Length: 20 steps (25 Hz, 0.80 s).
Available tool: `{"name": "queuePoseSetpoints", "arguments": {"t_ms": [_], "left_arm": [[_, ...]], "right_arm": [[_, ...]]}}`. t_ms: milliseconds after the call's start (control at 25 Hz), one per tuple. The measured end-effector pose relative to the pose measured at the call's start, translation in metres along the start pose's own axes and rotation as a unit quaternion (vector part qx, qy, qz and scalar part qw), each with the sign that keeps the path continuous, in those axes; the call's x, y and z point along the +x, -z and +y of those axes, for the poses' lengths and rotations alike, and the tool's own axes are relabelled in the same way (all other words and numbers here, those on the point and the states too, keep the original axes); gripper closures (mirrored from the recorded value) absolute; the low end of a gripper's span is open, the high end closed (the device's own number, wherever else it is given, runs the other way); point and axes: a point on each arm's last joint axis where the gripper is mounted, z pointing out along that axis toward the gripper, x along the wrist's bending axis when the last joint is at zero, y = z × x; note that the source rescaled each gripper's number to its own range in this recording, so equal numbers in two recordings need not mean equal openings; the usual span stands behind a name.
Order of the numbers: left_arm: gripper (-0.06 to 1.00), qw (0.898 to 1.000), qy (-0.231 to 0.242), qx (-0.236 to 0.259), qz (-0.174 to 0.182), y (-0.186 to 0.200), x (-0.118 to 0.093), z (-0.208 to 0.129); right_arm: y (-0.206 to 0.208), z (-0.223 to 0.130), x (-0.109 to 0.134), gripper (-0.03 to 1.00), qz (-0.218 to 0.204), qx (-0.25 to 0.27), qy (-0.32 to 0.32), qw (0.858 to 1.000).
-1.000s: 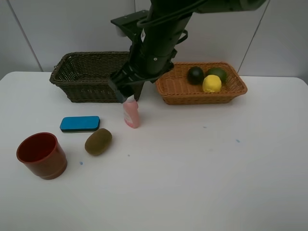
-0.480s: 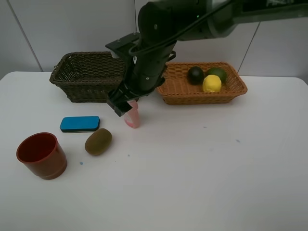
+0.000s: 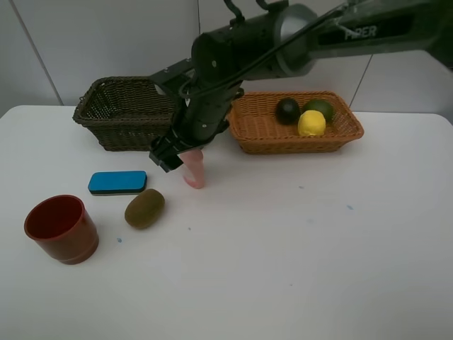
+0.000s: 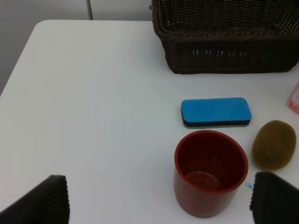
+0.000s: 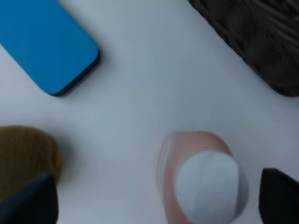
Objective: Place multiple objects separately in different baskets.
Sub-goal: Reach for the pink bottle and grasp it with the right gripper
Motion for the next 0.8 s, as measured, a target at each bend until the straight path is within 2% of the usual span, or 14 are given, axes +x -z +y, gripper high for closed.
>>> {"name": "queuePoseSetpoints", "arguments": {"t_ms": [320, 520, 800], "left_arm": [[-0.05, 1.000, 0.000, 0.000, 0.000, 0.000, 0.000, 0.000], [-0.05, 1.000, 0.000, 0.000, 0.000, 0.000, 0.000, 0.000], [-0.05, 1.000, 0.000, 0.000, 0.000, 0.000, 0.000, 0.000]], "right_arm": [[-0.028, -0.001, -0.009, 0.05, -0.002, 0.025, -0.009, 1.000], [-0.029, -0.006, -0.026, 0.05, -0.010, 0.033, -0.023, 0.999], [-0.029, -0.006, -0.027, 0.07, -0.011, 0.036, -0.023, 0.999]]}}
